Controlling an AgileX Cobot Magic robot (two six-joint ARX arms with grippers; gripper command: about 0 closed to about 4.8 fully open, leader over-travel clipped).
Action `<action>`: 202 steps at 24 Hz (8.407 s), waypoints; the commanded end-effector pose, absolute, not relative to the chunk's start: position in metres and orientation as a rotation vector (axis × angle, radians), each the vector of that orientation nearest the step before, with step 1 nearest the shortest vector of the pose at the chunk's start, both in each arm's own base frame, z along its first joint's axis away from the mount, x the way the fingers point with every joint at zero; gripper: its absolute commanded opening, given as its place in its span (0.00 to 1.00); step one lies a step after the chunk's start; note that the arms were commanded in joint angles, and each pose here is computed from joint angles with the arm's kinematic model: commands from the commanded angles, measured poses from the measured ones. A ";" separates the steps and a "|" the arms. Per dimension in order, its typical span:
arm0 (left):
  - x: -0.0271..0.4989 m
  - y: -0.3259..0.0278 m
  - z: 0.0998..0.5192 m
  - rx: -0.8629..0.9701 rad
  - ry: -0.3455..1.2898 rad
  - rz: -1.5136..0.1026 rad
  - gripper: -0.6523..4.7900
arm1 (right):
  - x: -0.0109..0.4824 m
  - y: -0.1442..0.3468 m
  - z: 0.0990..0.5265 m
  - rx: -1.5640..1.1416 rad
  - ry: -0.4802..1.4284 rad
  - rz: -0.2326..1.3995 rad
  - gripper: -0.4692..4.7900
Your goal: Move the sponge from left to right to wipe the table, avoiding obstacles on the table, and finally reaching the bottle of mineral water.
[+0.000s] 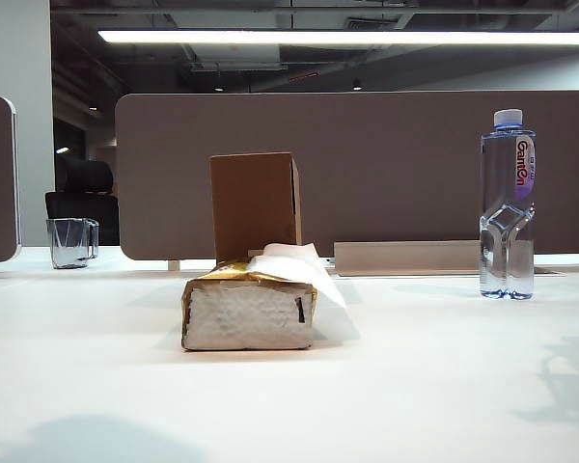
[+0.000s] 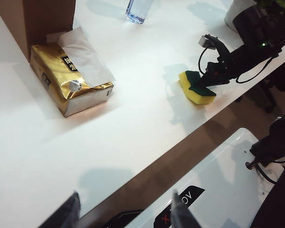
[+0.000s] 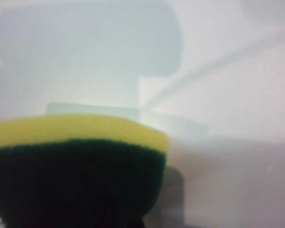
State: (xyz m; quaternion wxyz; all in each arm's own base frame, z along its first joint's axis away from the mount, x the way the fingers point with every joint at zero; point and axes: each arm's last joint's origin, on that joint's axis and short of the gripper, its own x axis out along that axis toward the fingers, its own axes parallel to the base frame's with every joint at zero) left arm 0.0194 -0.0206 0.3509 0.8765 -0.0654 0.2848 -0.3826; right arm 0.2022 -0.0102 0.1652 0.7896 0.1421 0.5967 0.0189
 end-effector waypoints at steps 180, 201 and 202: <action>0.097 -0.004 0.158 -0.060 0.079 -0.063 0.11 | 0.096 -0.002 0.151 0.031 0.132 0.126 0.09; 0.097 -0.004 0.157 -0.060 0.086 -0.062 0.11 | 0.096 -0.002 0.149 0.048 0.154 0.124 0.09; 0.097 -0.004 0.157 -0.060 0.086 -0.062 0.11 | 0.096 -0.002 0.149 0.048 0.154 0.124 0.09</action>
